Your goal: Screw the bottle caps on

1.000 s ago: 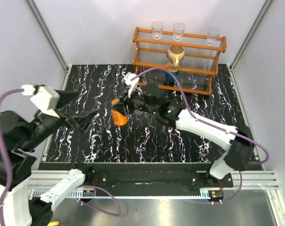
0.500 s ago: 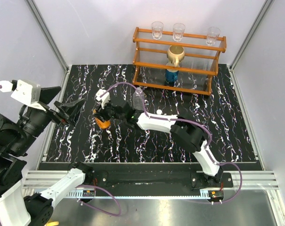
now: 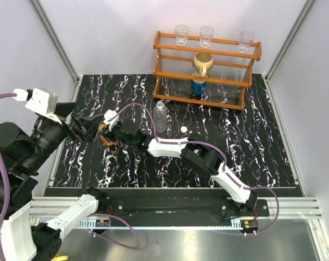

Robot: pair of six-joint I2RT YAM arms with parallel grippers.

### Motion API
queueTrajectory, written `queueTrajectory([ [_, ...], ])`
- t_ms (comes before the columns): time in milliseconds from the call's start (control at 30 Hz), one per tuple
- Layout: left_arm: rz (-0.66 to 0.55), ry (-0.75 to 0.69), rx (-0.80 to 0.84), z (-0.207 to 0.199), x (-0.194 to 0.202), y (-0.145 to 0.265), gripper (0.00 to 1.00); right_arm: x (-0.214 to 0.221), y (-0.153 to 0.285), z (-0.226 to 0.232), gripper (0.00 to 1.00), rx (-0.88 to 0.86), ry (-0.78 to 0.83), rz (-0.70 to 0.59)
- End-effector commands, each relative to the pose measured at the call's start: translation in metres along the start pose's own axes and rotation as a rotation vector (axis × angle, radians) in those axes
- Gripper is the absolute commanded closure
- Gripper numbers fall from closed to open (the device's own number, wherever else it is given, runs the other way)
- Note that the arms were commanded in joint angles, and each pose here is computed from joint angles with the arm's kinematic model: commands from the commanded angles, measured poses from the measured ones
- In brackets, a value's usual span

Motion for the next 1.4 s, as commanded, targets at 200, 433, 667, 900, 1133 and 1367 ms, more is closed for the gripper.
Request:
queueTrajectory([
  [200, -0.030, 0.049, -0.020, 0.000, -0.002, -0.003, 0.01, 0.004, 0.002, 0.012, 0.68, 0.037, -0.055, -0.070],
  [433, -0.021, 0.053, -0.019, -0.001, 0.002, -0.005, 0.01, 0.022, 0.005, 0.024, 0.63, 0.023, -0.053, -0.027],
  [667, -0.022, 0.057, -0.008, -0.002, 0.002, -0.005, 0.01, 0.040, 0.008, 0.028, 0.57, 0.030, -0.081, -0.002],
  [900, -0.019, 0.056, -0.006, -0.001, 0.003, -0.008, 0.01, 0.045, 0.013, 0.032, 0.43, 0.029, -0.093, 0.003],
  [1133, -0.028, 0.061, -0.008, -0.002, 0.002, -0.006, 0.01, 0.046, 0.013, 0.036, 0.26, 0.010, -0.034, 0.022],
  [1367, -0.033, 0.073, -0.004, -0.003, 0.003, -0.006, 0.01, 0.032, 0.011, 0.039, 0.13, -0.029, 0.016, 0.030],
])
Point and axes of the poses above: each gripper's point midway between its finger pads, its own y axis back along the fingers, its own z axis along the line the jaws close on, x = y × z, the point moved 10 cm from there along y, back along the fingers, and after that the axes turned 8 degrees about -y, right-handed, at the moved point
